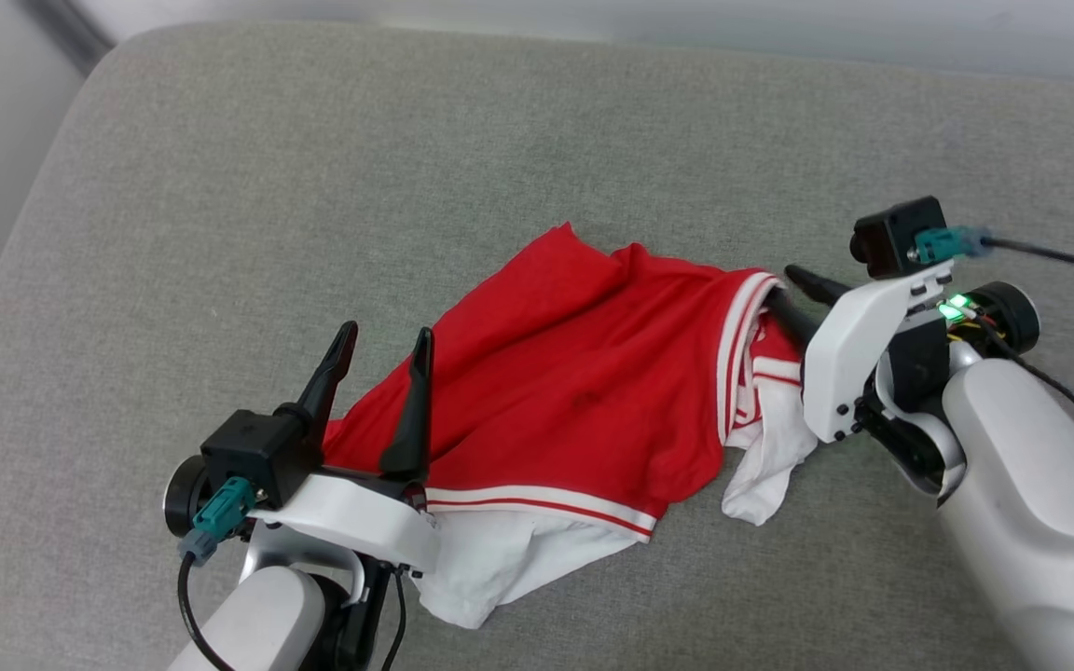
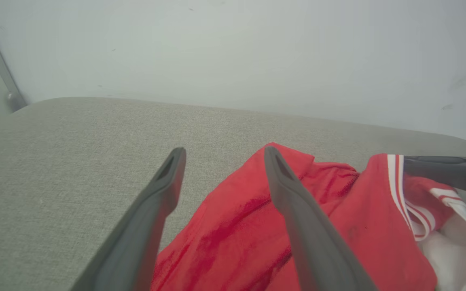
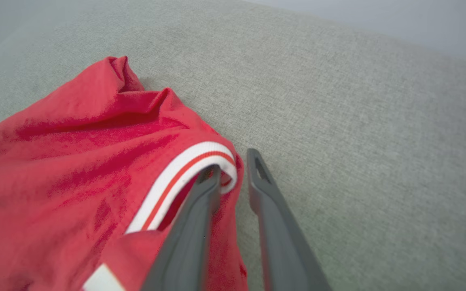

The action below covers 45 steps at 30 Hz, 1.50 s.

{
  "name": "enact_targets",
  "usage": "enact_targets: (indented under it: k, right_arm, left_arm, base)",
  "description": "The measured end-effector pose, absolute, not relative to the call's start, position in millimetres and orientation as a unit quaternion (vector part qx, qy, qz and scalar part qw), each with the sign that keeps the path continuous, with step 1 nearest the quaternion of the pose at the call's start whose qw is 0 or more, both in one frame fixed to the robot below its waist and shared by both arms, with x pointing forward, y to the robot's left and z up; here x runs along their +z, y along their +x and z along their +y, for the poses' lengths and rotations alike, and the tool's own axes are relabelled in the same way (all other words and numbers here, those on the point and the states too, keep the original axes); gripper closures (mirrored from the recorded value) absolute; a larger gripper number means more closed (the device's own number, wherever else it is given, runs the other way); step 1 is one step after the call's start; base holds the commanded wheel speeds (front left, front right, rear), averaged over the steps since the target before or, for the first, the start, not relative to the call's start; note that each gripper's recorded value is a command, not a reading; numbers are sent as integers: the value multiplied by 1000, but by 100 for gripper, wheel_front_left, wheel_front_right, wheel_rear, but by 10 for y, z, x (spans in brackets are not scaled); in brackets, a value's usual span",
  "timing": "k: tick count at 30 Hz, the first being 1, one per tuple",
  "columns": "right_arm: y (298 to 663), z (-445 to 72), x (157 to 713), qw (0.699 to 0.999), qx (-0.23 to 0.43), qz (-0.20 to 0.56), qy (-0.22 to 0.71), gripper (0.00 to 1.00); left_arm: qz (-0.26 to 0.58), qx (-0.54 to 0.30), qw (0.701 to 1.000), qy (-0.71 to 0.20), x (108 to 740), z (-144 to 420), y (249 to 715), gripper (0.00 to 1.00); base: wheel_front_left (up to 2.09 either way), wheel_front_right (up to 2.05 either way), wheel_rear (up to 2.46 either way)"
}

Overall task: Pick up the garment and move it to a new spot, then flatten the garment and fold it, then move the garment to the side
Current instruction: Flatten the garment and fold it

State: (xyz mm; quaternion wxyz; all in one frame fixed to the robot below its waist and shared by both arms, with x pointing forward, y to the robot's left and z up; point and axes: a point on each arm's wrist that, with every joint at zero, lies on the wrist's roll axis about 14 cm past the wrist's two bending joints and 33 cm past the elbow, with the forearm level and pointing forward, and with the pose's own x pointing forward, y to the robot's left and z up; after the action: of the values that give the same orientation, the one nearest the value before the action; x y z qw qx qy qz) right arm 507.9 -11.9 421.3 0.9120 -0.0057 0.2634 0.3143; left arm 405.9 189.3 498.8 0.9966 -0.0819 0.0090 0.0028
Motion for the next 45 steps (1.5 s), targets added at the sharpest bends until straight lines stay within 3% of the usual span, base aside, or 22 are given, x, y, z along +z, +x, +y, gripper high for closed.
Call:
enact_targets:
  k: [8,12,22,31,43,44,45]
  right_arm:
    - [5006,-227,4693,946,294,125,51,0]
    - [4842,-337,4817,951,283,107,61,0]
    - [4174,-585,4597,924,300,238,-15,0]
    - [3632,-308,4278,857,371,353,-61,0]
    - [3698,-193,3691,801,395,435,-115,0]
    - [3700,-181,3661,798,396,440,-113,2]
    - [3706,-171,3642,797,398,441,-113,50]
  left_arm:
    - [-8,-8,997,-79,5110,1831,4028,0]
    - [-9,-18,997,-78,5149,1776,3992,0]
    - [-19,-41,996,-79,5291,1620,3909,0]
    - [-5,-33,996,-82,5209,1666,3901,0]
    - [19,-16,996,-86,4988,1760,4025,0]
    - [21,-13,996,-85,4969,1779,4026,0]
    - [23,-10,996,-85,4955,1794,4028,0]
  base:
    - [0,0,0]
    - [0,0,0]
    - [0,0,0]
    - [0,0,0]
    - [0,0,0]
    - [0,0,0]
    - [0,0,0]
